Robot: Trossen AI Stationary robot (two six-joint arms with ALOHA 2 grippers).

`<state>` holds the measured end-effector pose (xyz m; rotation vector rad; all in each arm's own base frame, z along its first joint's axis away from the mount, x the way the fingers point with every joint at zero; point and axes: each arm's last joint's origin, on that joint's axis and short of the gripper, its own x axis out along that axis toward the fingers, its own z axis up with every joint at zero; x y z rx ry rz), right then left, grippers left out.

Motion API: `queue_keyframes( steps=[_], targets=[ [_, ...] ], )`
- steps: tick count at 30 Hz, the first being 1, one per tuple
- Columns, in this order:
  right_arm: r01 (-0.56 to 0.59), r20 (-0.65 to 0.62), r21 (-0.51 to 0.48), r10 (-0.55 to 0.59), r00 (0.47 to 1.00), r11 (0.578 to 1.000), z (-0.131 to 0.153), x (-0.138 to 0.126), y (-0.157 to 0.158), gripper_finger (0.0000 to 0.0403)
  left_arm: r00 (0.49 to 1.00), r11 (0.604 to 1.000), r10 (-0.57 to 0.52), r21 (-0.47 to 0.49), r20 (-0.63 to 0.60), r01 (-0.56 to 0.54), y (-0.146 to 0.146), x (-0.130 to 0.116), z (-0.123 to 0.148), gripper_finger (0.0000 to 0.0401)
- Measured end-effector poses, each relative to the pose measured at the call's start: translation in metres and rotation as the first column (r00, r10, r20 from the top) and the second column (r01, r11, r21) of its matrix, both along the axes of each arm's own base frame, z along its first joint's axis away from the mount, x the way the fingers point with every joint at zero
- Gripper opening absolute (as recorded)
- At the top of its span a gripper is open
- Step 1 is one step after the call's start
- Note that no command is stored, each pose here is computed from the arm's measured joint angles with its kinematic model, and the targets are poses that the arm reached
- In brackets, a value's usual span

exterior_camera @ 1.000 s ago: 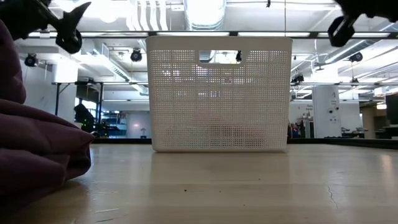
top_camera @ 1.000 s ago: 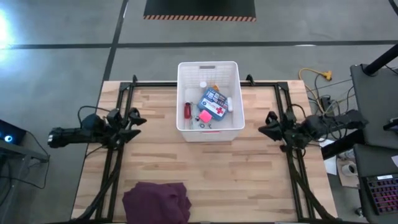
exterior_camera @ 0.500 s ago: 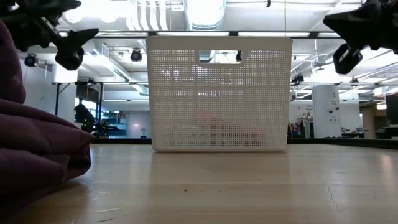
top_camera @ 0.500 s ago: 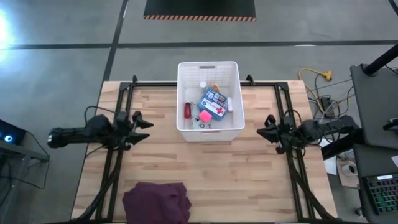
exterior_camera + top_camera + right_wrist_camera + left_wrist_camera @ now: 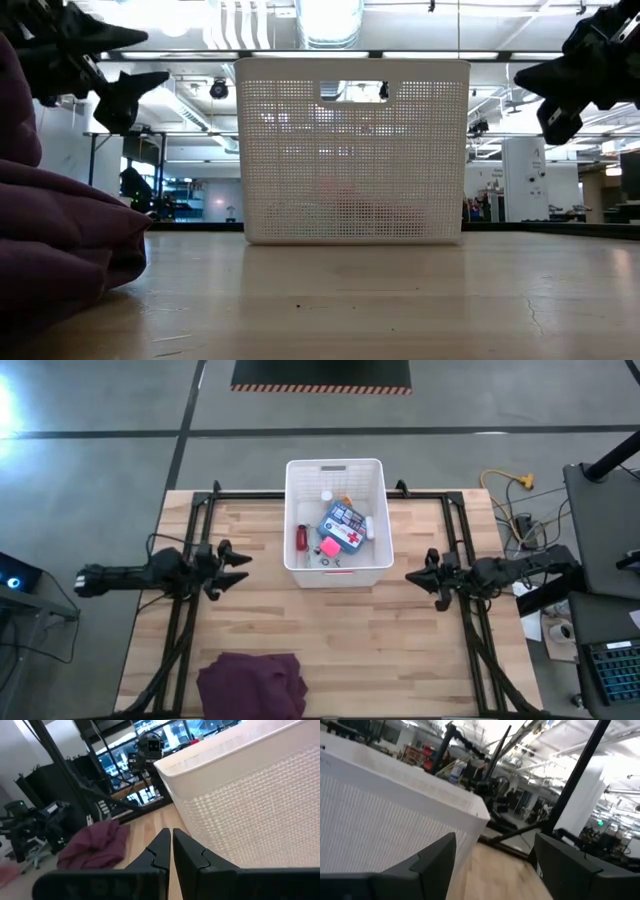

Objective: Pick & place medical supplies in basket/bin
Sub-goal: Return to Home Position

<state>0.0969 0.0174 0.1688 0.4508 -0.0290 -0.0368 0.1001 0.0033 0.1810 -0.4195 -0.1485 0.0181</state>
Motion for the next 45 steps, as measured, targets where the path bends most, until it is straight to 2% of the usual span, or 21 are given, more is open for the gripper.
queue_keyframes(
  steps=[25, 45],
  targets=[
    [0.002, -0.041, -0.011, -0.003, 0.999, 1.0, -0.003, 0.003, 0.001, 0.0013, 0.981, 1.0, -0.001, -0.005, -0.194, 0.0, 0.0, 0.013, -0.017, 0.0253],
    [0.002, -0.041, -0.011, -0.003, 0.999, 1.0, -0.003, 0.003, 0.001, 0.0013, 0.958, 1.0, -0.002, -0.008, -0.287, -0.001, 0.0, 0.019, -0.026, 0.0253]
  ],
)
